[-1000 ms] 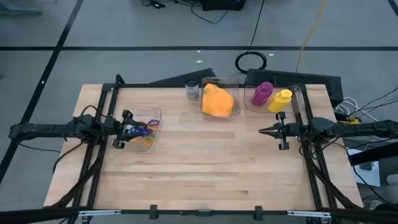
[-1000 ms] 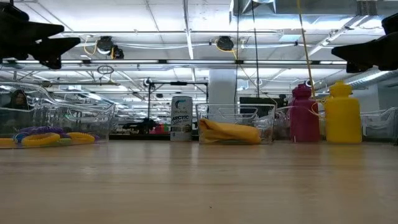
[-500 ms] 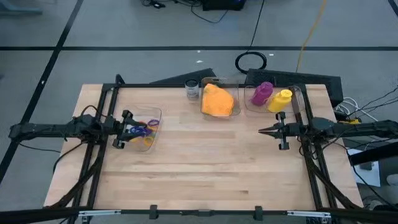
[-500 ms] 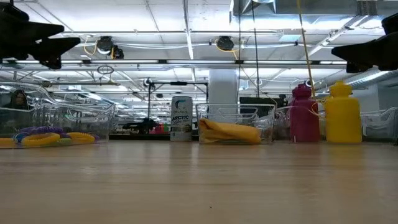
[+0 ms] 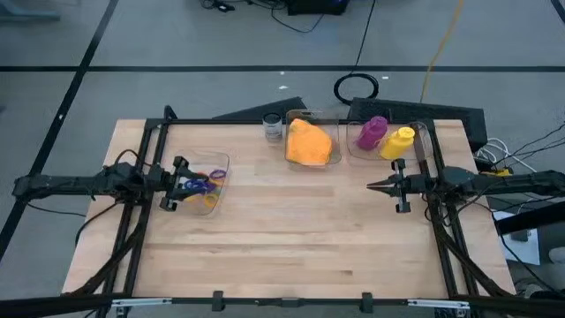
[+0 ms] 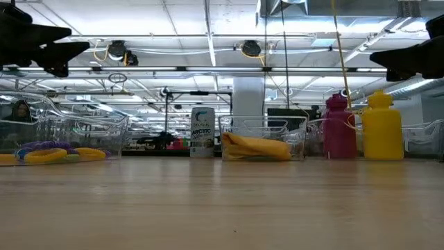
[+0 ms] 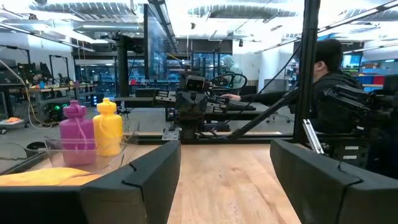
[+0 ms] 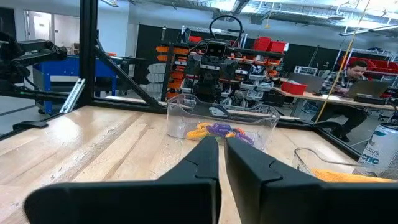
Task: Pick & Place Sports Items
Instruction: Return to Home Position
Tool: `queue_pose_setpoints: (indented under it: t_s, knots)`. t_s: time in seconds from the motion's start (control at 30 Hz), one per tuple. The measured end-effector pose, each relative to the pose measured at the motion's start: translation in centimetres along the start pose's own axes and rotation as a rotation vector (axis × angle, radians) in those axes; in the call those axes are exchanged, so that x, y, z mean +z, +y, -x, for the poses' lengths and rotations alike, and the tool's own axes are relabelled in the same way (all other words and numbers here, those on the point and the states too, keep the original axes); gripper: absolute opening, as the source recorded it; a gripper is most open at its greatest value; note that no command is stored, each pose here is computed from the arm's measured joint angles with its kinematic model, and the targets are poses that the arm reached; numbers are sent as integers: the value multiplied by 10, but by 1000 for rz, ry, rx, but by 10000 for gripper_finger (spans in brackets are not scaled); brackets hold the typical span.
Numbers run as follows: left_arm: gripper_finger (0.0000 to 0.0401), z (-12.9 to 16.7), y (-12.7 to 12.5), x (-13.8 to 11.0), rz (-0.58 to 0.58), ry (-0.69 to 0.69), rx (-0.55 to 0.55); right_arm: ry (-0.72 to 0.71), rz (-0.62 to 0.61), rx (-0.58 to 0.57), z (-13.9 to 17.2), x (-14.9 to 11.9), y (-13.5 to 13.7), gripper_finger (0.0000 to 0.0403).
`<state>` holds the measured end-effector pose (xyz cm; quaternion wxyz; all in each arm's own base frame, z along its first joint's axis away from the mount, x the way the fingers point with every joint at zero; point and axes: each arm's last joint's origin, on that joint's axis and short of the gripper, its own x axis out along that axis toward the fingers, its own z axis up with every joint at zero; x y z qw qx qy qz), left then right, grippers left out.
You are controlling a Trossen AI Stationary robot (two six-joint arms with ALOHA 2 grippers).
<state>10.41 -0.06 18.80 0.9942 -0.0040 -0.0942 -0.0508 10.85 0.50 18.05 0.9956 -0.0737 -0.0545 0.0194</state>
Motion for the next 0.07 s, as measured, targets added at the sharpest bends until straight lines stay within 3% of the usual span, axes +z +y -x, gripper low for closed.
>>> queue_pose_setpoints:
  t_s: [0.07]
  knots:
    - [212,0,0,0,0,0,0,0,0,0,0,0,0,4]
